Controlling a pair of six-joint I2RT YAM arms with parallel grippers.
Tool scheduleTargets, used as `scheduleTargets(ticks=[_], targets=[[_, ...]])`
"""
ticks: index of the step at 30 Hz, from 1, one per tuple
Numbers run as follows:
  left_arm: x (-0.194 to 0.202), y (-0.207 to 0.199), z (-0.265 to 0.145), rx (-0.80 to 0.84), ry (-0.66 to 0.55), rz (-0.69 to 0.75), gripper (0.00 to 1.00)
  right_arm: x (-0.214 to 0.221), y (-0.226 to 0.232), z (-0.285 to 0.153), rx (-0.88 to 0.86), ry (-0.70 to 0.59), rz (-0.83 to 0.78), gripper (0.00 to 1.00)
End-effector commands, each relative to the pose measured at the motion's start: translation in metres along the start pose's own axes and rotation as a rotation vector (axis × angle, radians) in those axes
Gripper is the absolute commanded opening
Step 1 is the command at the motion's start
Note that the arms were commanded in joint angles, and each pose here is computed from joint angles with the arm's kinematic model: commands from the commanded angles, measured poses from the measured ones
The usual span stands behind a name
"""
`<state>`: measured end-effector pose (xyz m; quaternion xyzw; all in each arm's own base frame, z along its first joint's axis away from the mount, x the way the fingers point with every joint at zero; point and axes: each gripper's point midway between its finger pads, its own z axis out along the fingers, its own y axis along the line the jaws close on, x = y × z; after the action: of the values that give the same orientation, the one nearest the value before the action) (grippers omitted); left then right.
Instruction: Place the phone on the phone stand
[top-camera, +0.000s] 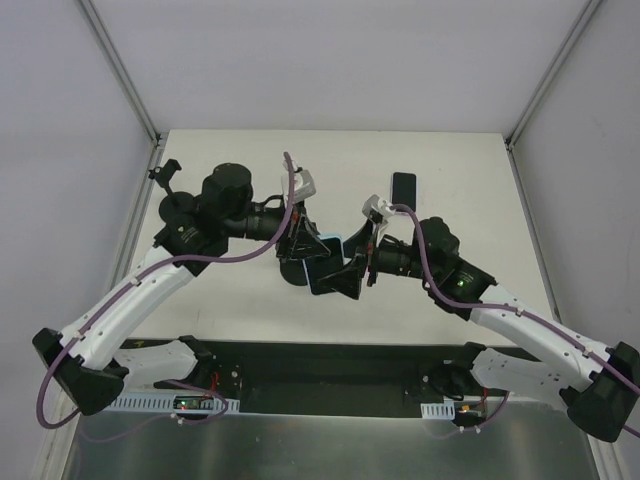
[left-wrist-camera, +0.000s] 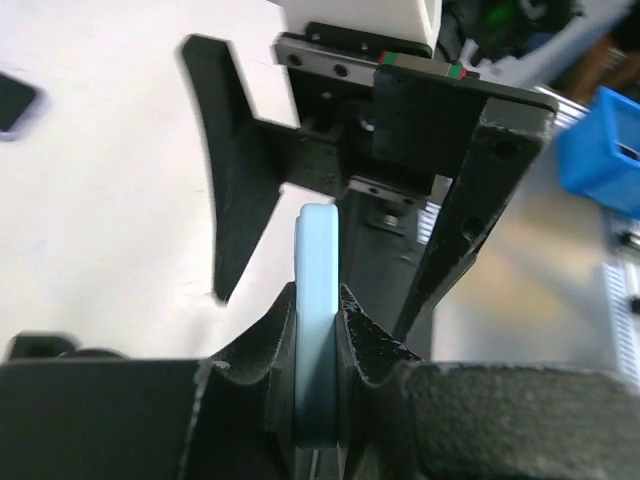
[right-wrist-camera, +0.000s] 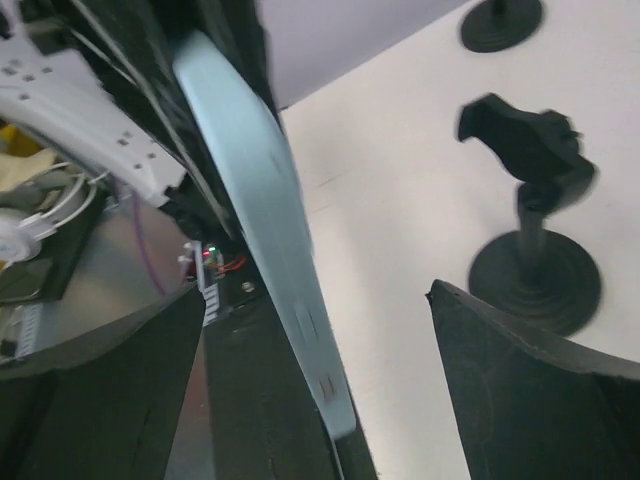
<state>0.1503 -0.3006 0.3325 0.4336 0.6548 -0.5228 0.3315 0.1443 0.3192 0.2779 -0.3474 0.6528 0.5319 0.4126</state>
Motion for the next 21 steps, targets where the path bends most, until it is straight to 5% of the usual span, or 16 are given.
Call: scheduleTargets(ticks=[1,7,15,21], targets=[[-0.043,0.029,-0.043,-0.356,-0.189,0.196,0.00,-0.014,-0.039,-0.020,0.279,-0.045,-0.041,0.97],[-0.058,0.047,-0.092,-0.642,-0.320,0.288,0.00,-0.025,-0.070,-0.032,0.488,-0.122,0.033,0.96],[-0.070,0.042,-0.152,-0.862,-0.579,0.340,0.00,-0.025,-0.099,-0.014,0.656,0.000,0.111,0.99],[-0.068,0.044,-0.167,-0.927,-0.640,0.345,0.00,-0.032,-0.108,0.018,0.748,0.061,0.062,0.89]])
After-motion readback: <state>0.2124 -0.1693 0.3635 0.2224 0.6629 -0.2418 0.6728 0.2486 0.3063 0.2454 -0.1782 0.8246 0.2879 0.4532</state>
